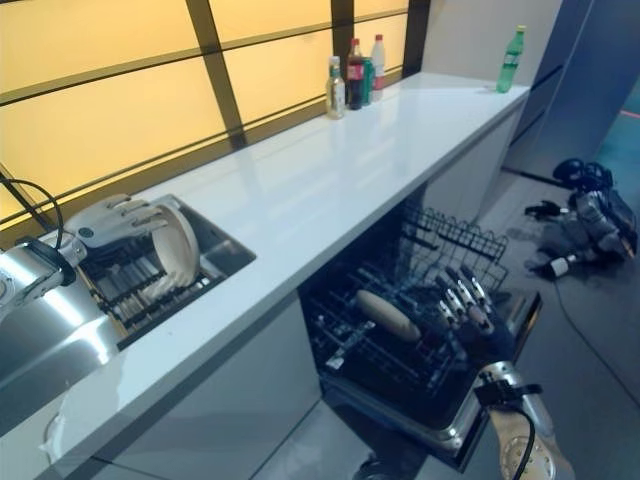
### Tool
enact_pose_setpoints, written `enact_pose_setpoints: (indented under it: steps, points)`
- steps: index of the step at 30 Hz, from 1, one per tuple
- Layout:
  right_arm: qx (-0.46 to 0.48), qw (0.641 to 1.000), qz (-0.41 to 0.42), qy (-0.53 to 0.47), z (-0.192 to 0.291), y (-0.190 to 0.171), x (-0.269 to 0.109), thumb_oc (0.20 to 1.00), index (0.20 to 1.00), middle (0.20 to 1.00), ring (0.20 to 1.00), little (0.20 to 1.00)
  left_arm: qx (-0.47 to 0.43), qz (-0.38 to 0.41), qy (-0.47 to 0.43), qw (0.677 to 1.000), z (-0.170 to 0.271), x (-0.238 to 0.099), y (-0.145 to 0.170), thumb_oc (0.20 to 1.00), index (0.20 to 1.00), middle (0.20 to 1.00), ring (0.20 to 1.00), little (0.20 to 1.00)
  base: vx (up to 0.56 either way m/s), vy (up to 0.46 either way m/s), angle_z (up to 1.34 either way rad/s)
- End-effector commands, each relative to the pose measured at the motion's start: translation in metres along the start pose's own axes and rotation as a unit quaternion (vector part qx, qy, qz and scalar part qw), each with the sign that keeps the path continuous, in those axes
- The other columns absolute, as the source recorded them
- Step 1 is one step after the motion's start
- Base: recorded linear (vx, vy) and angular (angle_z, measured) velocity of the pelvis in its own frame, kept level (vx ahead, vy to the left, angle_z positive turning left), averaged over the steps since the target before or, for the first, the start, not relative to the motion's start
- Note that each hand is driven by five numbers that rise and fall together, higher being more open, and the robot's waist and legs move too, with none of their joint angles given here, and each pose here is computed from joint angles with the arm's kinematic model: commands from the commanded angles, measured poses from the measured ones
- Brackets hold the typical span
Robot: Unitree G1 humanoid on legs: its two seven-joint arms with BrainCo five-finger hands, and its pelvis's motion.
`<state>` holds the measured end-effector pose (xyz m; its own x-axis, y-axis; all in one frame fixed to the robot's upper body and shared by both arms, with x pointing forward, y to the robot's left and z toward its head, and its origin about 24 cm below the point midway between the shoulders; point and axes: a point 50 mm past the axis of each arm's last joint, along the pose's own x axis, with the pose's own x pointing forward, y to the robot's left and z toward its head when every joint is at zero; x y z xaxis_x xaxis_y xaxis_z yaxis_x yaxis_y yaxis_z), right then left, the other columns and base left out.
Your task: Pick up plates and place into dishwasher.
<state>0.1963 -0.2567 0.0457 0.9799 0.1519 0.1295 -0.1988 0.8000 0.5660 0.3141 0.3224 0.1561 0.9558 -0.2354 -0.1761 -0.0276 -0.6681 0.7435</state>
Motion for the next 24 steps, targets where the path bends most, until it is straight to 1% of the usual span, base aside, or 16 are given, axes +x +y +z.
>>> enact_pose_setpoints:
  steps: [1,8,15,18,22,24]
  points:
    - [-0.013,0.998,0.056,-0.041,0.024,0.012,0.011,1.000,1.000,1.000,1.000,1.000,-0.007,0.052,0.095,0.994,-0.030,-0.005,0.011,1.000,1.000,1.000,1.000,1.000,0.00,0.000,0.00]
    - [-0.011,0.998,0.058,-0.035,0.024,0.012,0.010,1.000,1.000,1.000,1.000,1.000,0.005,0.071,0.096,0.993,-0.028,-0.007,0.009,1.000,1.000,1.000,1.000,1.000,0.02,0.002,0.00]
    - [-0.015,0.998,0.060,-0.032,0.027,0.008,0.006,1.000,1.000,1.000,1.000,1.000,0.031,0.093,0.121,0.988,-0.035,-0.009,0.008,1.000,1.000,1.000,1.000,1.000,0.01,0.002,0.00]
    - [-0.015,0.998,0.058,-0.029,0.027,0.006,0.003,1.000,1.000,1.000,1.000,1.000,0.027,0.127,0.127,0.983,-0.036,-0.009,0.010,1.000,1.000,1.000,1.000,1.000,0.01,0.000,0.00]
    - [-0.010,0.998,0.052,-0.027,0.027,0.001,-0.004,1.000,1.000,1.000,1.000,1.000,0.007,0.194,0.103,0.976,-0.031,-0.012,0.019,1.000,1.000,1.000,1.000,1.000,0.04,-0.009,0.02]
    - [-0.007,0.999,0.048,-0.024,0.026,0.000,-0.007,1.000,1.000,1.000,1.000,1.000,-0.010,0.216,0.106,0.970,-0.032,-0.015,0.023,1.000,1.000,1.000,1.000,1.000,0.05,-0.012,0.02]
